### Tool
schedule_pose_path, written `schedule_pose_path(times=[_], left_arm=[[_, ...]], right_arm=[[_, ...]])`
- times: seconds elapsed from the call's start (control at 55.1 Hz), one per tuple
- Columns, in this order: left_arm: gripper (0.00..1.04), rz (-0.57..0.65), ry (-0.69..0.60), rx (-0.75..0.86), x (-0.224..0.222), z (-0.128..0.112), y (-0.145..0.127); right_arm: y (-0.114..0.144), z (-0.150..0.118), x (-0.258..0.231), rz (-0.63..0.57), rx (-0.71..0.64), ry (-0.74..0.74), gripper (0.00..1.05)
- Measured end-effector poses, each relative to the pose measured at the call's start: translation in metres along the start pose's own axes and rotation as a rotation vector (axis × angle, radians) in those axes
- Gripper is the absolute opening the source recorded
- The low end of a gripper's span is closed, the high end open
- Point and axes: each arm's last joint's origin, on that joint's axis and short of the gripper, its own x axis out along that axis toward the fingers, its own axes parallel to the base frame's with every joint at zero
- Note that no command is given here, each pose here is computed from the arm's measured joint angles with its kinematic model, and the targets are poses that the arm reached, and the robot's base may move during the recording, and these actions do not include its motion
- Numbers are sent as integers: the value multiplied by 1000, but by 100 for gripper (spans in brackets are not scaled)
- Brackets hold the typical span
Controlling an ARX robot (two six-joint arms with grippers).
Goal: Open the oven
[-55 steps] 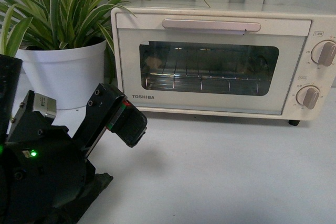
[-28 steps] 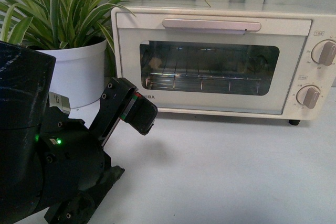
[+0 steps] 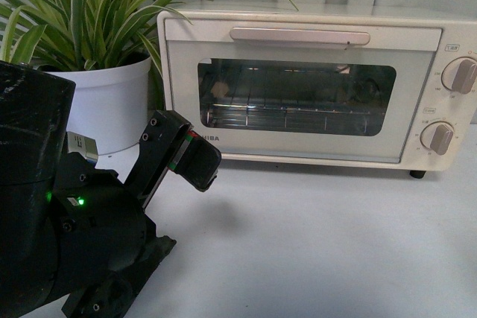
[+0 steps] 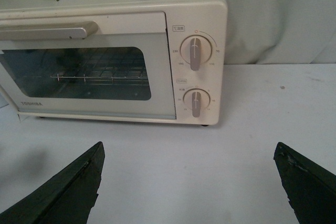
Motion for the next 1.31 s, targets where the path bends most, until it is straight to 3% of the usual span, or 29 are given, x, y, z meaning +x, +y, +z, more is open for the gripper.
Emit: schedule_pose_path(times=[0.472, 0.78, 1.306], left_arm=[[98, 1, 2, -6, -2, 3, 0], [98, 2, 6, -7, -3, 3, 1], [98, 3, 7, -7, -3, 4, 1]], right_arm=[[55, 67, 109, 6, 89, 172, 95], [64, 75, 138, -49, 143, 217, 95], [73, 73, 158, -103, 116, 251, 95]])
